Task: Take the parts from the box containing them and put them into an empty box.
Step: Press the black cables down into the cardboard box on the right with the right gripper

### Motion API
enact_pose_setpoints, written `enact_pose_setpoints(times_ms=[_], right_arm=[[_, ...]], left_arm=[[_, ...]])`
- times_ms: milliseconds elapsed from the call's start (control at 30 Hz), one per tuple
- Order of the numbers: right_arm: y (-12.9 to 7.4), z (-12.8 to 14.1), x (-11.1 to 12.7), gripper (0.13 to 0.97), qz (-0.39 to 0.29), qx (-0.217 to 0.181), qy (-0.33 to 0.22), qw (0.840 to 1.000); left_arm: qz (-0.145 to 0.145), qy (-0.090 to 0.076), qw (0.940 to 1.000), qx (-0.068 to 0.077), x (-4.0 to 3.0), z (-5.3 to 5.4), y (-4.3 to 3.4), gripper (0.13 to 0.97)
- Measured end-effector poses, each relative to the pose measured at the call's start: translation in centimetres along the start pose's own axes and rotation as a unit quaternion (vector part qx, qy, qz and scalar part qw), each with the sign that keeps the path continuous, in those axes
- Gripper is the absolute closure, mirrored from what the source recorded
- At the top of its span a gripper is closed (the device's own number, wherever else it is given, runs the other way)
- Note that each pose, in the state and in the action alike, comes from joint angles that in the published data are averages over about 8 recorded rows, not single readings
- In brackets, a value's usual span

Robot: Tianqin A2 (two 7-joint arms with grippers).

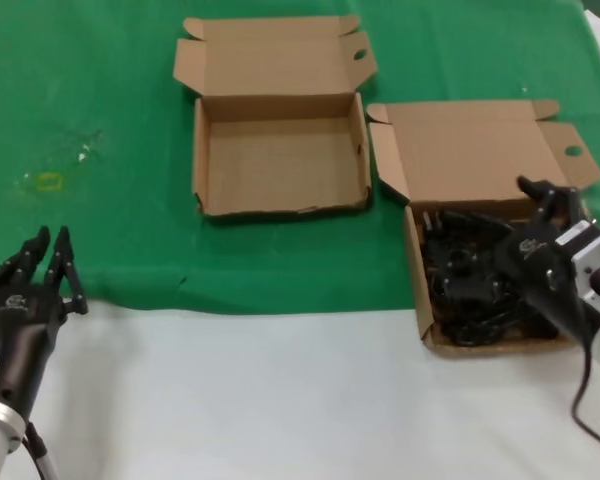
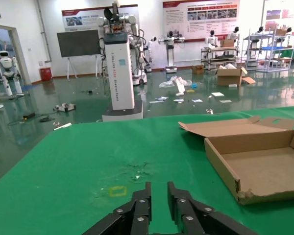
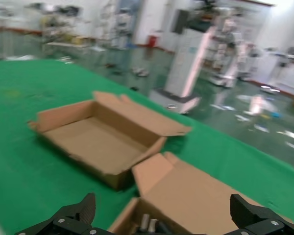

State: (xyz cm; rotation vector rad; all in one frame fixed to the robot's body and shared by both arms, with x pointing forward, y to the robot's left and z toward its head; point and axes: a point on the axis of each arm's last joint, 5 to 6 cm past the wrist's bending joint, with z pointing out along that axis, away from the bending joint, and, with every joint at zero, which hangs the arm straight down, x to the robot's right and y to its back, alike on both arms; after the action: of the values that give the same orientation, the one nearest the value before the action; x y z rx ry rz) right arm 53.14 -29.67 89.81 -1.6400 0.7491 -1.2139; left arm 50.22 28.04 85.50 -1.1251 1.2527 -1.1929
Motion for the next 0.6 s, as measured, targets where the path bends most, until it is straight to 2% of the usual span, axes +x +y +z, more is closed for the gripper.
enact_pose_setpoints(times_ms=[133, 300, 400, 600], right_arm=[[-1.4, -0.1, 2.0, 0.130, -0.042, -0.006, -0.054, 0.998], [-3.4, -0.2, 4.8, 0.130, -0.100, -0.024, -0.126, 0.987], [-4.5, -0.1, 6.5, 0.130, -0.141, -0.044, -0.163, 0.975], [-6.3, 0.6, 9.3, 0.130, -0.226, -0.087, -0.225, 0.944]], left_arm=[[0.000, 0.000, 1.0000, 0.000, 0.00, 0.0, 0.00, 0.850], [0.000, 0.000, 1.0000, 0.000, 0.00, 0.0, 0.00, 0.904], [0.000, 0.000, 1.0000, 0.000, 0.00, 0.0, 0.00, 0.937], [0.000, 0.000, 1.0000, 0.000, 0.00, 0.0, 0.00, 0.947]])
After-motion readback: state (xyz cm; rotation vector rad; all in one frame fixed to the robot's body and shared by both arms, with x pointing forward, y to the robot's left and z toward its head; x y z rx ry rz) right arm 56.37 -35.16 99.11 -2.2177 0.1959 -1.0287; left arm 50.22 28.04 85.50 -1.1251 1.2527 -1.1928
